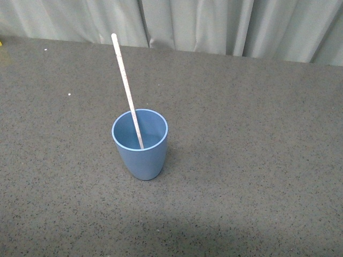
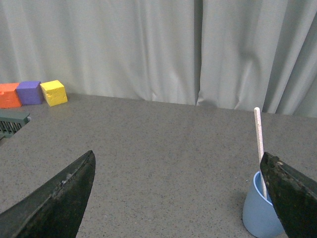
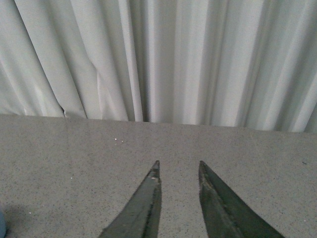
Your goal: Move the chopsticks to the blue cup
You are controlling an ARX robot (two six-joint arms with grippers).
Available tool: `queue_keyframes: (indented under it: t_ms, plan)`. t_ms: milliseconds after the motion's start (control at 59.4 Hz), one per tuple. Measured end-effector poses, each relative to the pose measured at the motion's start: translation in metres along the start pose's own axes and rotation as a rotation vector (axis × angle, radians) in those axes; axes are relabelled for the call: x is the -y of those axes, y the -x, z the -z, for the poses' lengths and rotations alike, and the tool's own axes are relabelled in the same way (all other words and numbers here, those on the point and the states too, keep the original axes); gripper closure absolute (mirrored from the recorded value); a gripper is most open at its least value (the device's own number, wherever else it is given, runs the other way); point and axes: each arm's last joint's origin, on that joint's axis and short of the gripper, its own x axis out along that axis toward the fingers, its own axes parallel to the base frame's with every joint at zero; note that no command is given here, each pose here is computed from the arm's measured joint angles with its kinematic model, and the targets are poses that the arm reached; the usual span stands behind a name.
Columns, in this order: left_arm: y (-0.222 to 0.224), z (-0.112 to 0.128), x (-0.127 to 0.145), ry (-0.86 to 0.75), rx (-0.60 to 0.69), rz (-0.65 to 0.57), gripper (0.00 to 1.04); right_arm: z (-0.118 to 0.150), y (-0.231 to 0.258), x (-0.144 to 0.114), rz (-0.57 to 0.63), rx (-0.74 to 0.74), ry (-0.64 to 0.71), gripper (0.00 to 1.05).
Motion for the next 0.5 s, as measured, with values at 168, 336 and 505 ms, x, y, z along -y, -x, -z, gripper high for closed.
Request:
queue_keyframes:
  t_ms: [168, 336, 505]
  plan:
    - [0.0, 0.0, 0.0, 0.0, 0.0, 0.0, 0.07, 0.0, 0.0, 0.0, 0.0, 0.0, 0.0, 0.42]
    - [0.0, 0.0, 0.0, 0.0, 0.0, 0.0, 0.07, 0.0, 0.0, 0.0, 0.0, 0.0, 0.0, 0.1]
    - [0.0, 0.0, 0.0, 0.0, 0.0, 0.0, 0.07, 0.0, 0.0, 0.0, 0.0, 0.0, 0.0, 0.09]
